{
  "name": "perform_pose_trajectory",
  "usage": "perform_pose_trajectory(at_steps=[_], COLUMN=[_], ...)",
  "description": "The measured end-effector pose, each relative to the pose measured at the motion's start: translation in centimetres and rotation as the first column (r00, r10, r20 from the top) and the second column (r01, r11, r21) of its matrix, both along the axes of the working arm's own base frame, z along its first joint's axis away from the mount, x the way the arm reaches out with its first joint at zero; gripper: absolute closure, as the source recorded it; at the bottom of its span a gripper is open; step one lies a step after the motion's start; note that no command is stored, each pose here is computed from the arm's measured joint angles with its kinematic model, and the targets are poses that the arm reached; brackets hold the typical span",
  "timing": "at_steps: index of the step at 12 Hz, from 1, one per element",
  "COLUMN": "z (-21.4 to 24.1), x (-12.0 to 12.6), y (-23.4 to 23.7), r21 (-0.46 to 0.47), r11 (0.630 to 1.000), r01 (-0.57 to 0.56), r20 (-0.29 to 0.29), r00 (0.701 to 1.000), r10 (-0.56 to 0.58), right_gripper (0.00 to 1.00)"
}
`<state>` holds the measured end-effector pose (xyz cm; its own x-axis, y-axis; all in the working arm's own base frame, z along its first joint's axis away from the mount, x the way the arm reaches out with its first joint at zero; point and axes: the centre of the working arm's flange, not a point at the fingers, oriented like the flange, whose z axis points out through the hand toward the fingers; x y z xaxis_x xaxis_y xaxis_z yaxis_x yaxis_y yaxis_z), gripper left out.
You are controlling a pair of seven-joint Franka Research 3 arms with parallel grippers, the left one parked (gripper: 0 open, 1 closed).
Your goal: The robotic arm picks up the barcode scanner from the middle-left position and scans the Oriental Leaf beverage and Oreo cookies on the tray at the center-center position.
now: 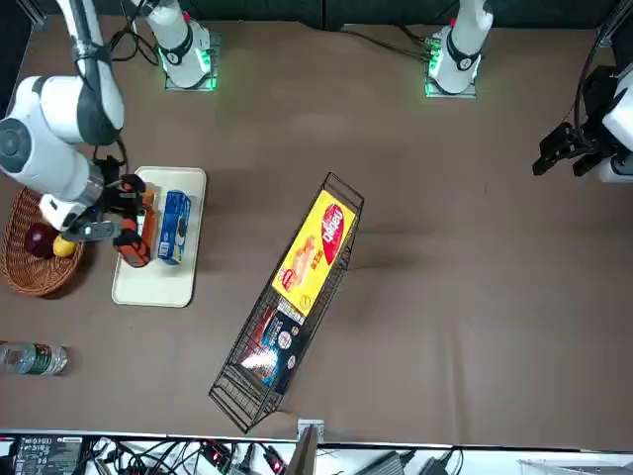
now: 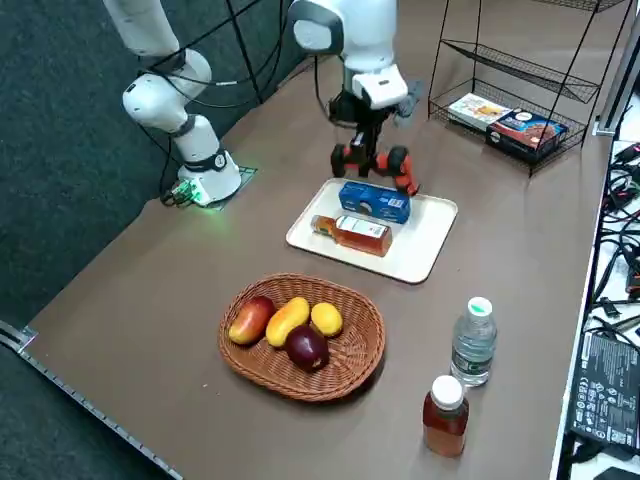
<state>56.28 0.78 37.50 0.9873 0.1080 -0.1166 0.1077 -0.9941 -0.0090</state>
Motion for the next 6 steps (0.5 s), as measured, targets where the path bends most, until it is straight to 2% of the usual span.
perform_pose_trajectory(at_steps=[2, 6], z=[0.3, -0.8], x=[0.1, -0.5], y=[3.9, 10.9], r21=[0.041, 0.045], r11=[0.999, 0.999], r01=[-0.013, -0.024], r20=[0.018, 0.023], r00=[1.000, 0.999], r10=[0.012, 0.023], right_gripper=[0.58, 0.58])
